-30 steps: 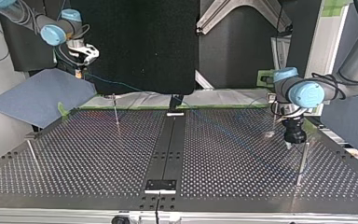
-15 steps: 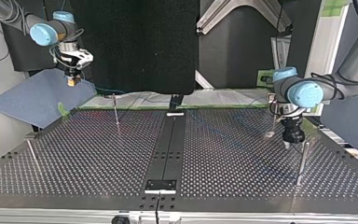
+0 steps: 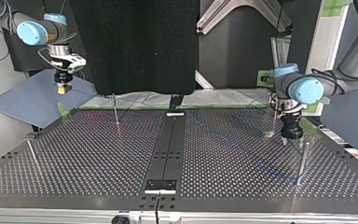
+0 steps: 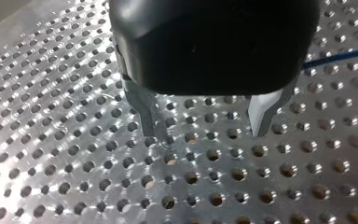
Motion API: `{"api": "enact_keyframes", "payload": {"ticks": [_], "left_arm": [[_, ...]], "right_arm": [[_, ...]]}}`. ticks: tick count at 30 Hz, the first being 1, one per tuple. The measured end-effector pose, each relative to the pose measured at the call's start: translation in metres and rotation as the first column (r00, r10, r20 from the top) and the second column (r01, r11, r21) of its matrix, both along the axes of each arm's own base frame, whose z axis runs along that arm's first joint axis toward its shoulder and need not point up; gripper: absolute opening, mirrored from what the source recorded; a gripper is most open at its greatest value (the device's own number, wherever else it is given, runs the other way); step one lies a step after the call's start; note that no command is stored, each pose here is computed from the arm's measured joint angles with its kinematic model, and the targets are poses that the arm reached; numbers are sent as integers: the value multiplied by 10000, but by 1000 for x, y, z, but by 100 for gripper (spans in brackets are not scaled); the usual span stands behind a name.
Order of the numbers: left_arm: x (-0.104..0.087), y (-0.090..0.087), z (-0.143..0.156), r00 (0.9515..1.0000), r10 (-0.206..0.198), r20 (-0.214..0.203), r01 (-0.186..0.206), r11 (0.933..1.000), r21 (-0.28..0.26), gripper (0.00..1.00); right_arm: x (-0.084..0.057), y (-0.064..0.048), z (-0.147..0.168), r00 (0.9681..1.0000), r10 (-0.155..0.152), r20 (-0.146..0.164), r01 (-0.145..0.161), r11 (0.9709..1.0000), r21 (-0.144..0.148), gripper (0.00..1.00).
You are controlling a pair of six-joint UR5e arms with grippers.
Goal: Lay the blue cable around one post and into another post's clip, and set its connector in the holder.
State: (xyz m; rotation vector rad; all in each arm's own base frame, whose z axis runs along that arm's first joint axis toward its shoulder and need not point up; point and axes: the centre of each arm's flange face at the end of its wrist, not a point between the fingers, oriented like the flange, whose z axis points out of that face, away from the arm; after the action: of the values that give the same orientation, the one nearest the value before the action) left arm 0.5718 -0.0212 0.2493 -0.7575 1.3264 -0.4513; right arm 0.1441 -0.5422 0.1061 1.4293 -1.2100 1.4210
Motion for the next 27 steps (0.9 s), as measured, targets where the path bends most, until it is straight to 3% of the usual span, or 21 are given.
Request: {"api": "enact_keyframes", "payload": {"ticks": [3,7,16,23,27], "left_arm": [[-1,-1,-3,9996,-230,177,234,9995,-207,99],[-3,-2,-7,9977,-542,396,561,9973,-474,99],[0,-7,-3,9893,-1049,1013,1148,9885,-980,99],[-8,-5,-14,9898,-1151,838,1275,9785,-1623,99],[-16,-8,-19,9865,-1405,843,1546,9683,-1960,99]], "right_arm": [[0,-1,13,10000,2,-26,-3,9998,-203,0],[0,0,18,10000,-2,-84,0,9996,-269,0],[4,0,20,9999,98,-71,-100,9993,-356,0],[10,1,21,9998,211,-67,-214,9989,-422,0],[13,1,21,9996,274,-86,-278,9985,-467,0]]}}
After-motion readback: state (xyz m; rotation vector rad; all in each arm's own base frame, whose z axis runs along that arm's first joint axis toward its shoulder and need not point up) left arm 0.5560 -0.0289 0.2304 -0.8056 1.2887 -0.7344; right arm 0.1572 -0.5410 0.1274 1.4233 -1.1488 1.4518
